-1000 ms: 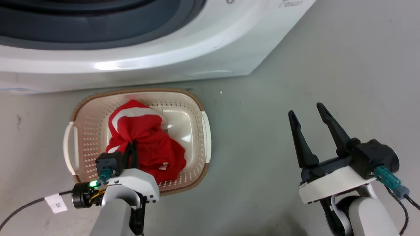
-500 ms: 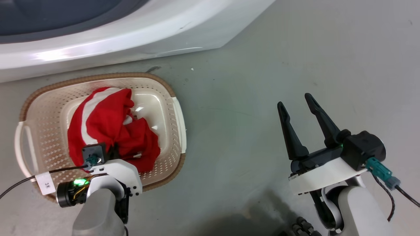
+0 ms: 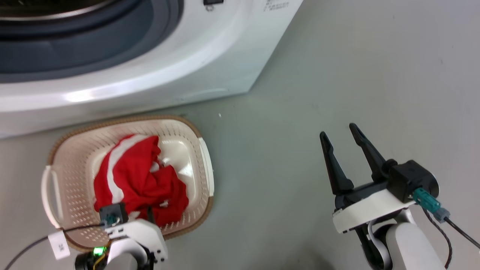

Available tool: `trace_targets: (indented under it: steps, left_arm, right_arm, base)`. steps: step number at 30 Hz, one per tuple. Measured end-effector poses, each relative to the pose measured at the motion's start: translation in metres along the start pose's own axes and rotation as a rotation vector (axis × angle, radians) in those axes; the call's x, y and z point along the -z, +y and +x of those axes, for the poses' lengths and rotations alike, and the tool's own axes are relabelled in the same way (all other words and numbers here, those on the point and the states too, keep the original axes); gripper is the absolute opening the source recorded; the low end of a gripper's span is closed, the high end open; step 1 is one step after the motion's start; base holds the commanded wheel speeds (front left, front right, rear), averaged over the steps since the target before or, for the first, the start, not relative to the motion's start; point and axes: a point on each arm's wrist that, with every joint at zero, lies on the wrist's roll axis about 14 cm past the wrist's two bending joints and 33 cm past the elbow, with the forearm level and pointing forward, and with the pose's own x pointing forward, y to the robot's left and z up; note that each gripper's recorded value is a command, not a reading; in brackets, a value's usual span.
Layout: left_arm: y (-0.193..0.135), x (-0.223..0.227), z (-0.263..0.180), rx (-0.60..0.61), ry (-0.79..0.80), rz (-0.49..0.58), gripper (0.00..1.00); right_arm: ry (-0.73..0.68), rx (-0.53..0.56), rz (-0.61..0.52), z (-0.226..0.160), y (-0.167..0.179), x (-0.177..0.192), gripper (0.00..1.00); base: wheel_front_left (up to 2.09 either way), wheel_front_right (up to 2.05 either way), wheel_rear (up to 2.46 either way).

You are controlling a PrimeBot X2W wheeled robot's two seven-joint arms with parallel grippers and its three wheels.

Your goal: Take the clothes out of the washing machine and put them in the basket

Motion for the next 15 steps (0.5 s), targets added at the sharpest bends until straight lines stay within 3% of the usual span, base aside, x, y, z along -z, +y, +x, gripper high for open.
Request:
trace_targets:
  steps: [8, 15]
  left_arm:
    - [0.01, -0.02, -0.053, -0.011, -0.123, -0.04, 1.0]
    - [0.006, -0.074, -0.095, 0.029, -0.354, -0.063, 1.0]
  right_arm:
    - [-0.07, -0.003, -0.022, -0.034, 0.008, -0.035, 1.0]
    - [-0.131, -0.008, -0.044, -0.061, 0.014, -0.06, 1.0]
  base:
    - [0.0, 0.0, 0.0]
    - [0.0, 0.0, 0.0]
